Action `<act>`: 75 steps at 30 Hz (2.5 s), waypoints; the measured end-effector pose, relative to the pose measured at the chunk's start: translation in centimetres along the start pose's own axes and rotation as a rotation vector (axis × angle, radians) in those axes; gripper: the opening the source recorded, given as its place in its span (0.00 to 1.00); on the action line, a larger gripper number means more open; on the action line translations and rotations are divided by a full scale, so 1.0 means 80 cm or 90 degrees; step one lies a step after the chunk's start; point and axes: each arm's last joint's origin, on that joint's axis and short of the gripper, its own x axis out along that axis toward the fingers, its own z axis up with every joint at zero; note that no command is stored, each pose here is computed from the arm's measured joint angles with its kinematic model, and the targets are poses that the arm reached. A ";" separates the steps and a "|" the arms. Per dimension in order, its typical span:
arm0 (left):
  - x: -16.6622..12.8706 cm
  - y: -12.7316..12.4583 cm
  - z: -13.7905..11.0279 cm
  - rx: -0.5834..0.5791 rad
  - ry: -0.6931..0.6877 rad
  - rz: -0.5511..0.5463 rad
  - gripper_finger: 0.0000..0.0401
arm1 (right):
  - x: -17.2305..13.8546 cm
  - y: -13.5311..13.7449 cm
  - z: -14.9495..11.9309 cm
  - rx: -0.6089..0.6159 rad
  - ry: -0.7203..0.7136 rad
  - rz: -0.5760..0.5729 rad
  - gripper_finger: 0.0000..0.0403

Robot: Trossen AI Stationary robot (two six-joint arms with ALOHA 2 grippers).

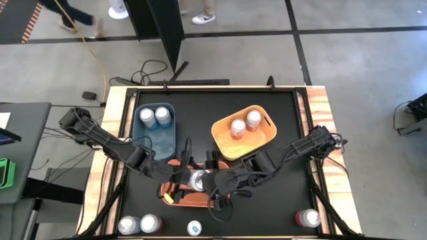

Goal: Sort soda cans
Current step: Put the blue soda can into the blue bin

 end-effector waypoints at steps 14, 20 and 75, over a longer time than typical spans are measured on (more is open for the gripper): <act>-0.010 -0.001 0.008 -0.001 -0.034 -0.015 0.73 | -0.002 -0.001 -0.003 0.026 0.019 -0.002 0.70; -0.010 -0.001 0.008 0.000 -0.038 -0.015 0.71 | -0.002 -0.001 -0.004 0.025 0.021 -0.001 0.70; -0.021 0.006 0.017 -0.004 -0.038 -0.036 0.69 | 0.004 -0.010 0.001 0.026 -0.004 -0.003 0.70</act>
